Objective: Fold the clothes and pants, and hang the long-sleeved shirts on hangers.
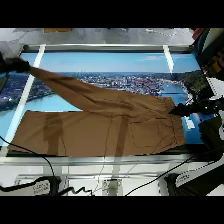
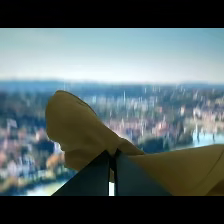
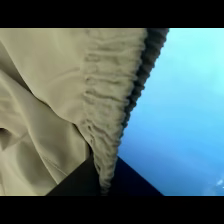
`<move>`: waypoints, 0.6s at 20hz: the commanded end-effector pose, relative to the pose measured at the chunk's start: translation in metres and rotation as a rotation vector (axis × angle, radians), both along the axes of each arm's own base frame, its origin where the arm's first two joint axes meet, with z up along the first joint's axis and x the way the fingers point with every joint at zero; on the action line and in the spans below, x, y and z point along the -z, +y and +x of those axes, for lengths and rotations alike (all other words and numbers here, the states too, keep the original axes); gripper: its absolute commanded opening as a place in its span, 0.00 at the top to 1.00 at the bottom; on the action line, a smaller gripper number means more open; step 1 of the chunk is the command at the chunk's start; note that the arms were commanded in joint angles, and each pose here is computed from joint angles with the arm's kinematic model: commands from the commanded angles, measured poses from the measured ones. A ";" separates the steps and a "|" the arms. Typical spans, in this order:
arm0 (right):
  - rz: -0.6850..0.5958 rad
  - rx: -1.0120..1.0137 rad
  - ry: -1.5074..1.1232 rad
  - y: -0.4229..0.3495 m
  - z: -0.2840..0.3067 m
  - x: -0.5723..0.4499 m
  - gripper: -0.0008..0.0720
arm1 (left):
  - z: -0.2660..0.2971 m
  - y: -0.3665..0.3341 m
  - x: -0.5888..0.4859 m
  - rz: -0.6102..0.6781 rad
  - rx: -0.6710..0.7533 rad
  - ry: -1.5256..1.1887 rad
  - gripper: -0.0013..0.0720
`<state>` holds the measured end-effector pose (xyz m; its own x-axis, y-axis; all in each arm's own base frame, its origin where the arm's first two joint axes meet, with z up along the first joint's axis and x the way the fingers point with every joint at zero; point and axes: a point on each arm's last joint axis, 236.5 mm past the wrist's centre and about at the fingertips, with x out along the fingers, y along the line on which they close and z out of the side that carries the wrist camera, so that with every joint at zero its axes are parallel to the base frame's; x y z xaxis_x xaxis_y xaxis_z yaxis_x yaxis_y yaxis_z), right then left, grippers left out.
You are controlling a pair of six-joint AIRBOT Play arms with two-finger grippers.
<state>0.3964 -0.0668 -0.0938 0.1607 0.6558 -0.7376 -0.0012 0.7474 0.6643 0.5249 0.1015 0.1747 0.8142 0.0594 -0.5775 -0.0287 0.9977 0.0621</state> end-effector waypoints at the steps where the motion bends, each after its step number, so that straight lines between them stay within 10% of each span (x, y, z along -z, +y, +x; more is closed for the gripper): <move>1: -0.014 -0.005 0.001 -0.002 -0.001 0.000 0.94 | -0.017 0.008 0.073 -0.075 -0.085 0.247 0.97; 12: -0.025 0.004 -0.006 -0.005 0.002 0.002 0.94 | 0.088 -0.090 0.168 -0.207 0.021 0.094 0.96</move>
